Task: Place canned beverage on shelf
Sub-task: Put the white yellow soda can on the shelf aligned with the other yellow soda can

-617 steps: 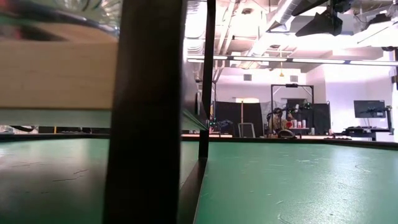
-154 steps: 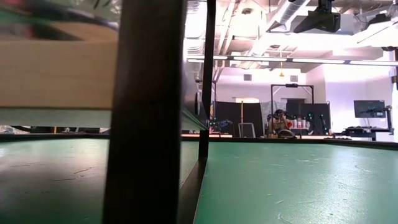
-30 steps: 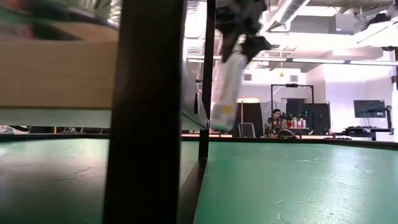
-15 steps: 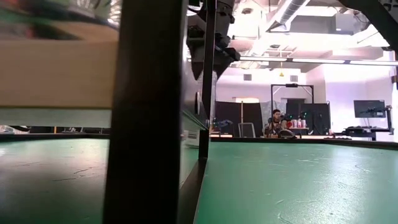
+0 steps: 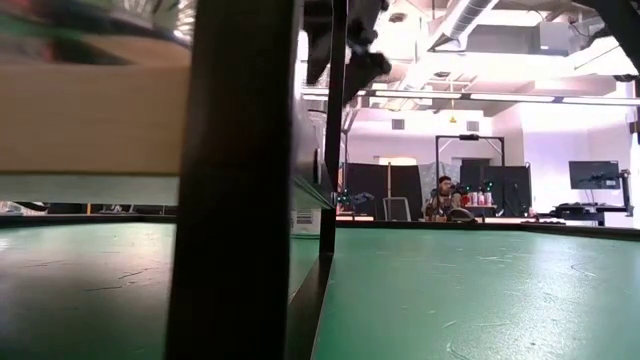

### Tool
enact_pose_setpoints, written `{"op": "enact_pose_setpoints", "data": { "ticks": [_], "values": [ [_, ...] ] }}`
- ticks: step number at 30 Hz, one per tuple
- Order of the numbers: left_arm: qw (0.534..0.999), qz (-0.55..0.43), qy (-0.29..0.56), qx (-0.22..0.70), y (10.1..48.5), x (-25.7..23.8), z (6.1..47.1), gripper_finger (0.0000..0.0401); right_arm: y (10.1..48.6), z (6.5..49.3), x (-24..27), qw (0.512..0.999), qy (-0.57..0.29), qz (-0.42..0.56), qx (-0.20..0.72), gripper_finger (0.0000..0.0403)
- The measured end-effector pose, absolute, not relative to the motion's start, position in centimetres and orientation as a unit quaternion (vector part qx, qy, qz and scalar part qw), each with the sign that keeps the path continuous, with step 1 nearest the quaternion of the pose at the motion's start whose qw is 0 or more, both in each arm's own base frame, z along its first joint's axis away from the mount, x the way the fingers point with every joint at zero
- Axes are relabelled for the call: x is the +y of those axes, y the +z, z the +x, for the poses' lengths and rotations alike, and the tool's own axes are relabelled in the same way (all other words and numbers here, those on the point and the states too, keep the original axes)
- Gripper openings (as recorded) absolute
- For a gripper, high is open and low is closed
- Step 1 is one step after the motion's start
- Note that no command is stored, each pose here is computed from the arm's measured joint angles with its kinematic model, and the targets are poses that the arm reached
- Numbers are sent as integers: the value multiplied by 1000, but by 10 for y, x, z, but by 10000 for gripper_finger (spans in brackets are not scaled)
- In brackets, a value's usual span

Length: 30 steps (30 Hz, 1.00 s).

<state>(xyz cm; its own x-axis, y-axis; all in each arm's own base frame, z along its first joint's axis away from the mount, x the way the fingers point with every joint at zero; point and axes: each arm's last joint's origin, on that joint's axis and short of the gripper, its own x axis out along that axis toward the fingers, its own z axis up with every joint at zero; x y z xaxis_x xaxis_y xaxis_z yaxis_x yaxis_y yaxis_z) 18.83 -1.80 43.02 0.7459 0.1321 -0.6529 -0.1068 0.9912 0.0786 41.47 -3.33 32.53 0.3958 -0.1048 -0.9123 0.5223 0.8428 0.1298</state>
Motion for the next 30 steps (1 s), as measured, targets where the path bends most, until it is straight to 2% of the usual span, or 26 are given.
{"op": "enact_pose_setpoints", "data": {
  "ticks": [7,10,15,22,26,30],
  "values": [
    [935,-68,211,277,421,-12,208,316,377,367,-34,826,-179,178,505,374],
    [932,-136,229,246,404,-8,228,316,395,342,-34,824,-185,166,510,374],
    [907,-228,254,247,371,7,268,316,417,296,-34,803,-243,131,528,374],
    [867,-312,268,282,325,19,320,316,423,240,-38,802,-278,142,510,374],
    [837,-353,274,316,299,25,338,316,413,213,-39,797,-292,156,505,374],
    [826,-370,281,319,285,29,349,316,399,190,-38,803,-294,165,492,374]
  ]
}}
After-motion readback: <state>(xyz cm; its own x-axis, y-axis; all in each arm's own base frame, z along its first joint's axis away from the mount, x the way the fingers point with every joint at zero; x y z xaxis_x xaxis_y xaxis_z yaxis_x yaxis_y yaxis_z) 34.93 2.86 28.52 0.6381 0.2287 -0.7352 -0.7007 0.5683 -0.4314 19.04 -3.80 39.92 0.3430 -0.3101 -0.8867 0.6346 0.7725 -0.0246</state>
